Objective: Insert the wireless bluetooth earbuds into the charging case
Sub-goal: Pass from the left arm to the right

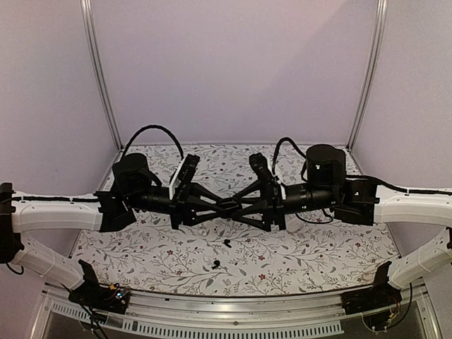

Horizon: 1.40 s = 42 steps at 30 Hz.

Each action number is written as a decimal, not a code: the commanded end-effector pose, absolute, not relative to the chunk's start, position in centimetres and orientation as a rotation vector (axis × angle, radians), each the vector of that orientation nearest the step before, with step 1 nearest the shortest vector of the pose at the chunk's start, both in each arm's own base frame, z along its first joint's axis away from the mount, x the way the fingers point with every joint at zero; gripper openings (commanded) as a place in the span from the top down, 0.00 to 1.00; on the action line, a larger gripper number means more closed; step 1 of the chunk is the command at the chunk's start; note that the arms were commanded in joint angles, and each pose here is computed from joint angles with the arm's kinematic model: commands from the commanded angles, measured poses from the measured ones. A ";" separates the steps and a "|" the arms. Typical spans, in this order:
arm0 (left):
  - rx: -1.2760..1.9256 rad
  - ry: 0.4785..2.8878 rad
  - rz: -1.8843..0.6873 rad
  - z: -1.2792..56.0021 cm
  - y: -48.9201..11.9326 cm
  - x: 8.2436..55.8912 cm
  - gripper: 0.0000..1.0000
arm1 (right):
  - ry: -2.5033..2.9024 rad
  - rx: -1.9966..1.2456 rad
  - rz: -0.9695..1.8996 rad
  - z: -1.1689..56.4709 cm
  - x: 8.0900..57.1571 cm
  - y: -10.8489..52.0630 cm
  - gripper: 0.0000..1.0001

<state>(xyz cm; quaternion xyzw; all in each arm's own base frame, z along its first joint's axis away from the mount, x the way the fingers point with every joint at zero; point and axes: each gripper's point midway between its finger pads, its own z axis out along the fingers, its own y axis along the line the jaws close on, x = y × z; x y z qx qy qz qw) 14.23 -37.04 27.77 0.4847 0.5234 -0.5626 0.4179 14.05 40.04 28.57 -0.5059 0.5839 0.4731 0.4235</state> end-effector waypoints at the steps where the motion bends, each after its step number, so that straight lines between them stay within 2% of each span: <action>1: 1.195 1.231 -1.393 29.6 -37.8 14.0 0.92 | 1.428 -1.255 1.200 29.5 14.2 40.5 0.46; 21: 1.137 1.219 -1.360 29.9 -37.5 14.3 0.92 | 1.457 -1.229 1.219 29.0 14.2 40.2 0.63; 42: 1.142 1.251 -1.362 28.9 -37.9 14.4 0.92 | 1.442 -1.232 1.221 29.5 14.1 40.2 0.68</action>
